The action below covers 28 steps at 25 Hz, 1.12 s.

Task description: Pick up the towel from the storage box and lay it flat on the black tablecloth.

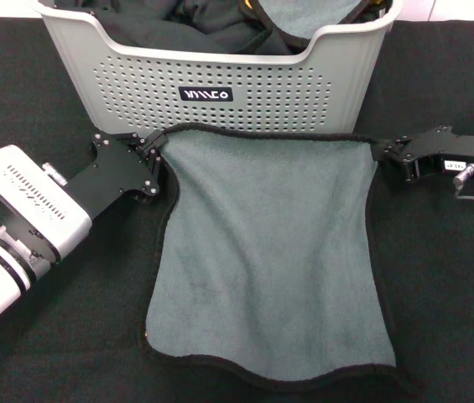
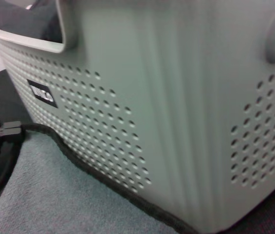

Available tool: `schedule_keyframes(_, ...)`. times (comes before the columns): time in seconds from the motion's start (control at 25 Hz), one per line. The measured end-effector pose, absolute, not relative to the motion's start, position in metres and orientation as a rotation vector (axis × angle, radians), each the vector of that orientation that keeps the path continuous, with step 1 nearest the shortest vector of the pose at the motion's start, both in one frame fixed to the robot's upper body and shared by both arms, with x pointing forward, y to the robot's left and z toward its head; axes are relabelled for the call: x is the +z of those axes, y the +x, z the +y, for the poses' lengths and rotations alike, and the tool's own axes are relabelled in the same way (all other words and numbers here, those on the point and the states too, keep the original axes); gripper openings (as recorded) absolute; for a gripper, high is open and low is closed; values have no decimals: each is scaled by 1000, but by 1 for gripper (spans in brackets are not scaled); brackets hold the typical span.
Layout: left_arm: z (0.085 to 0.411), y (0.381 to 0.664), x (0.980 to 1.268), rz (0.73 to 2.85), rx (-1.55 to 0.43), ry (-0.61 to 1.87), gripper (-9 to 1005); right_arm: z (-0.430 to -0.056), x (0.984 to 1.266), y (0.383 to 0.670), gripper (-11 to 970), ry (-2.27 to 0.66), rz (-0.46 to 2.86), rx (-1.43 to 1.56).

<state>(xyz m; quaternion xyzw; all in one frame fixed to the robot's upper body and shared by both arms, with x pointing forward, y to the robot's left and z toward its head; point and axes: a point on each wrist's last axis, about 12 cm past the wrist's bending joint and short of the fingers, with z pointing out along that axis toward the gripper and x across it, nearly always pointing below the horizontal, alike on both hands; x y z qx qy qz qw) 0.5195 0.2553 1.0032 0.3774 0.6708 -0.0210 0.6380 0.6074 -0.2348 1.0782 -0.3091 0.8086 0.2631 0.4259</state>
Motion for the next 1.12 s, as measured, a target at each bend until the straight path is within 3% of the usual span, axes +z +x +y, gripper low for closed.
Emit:
schedule_keyframes(0.52, 257, 516, 1000, 1532, -15, 873, 31, -236, 1076, 603, 55, -773, 2026, 666)
schedule_keyframes(0.96, 270, 495, 1001, 1489, 21, 754, 316, -248, 1077, 589, 275, -758, 1996, 639)
schedule_keyframes(1.12, 275, 486, 1001, 1488, 2, 703, 440, -260, 1082, 577, 430, -725, 1963, 644)
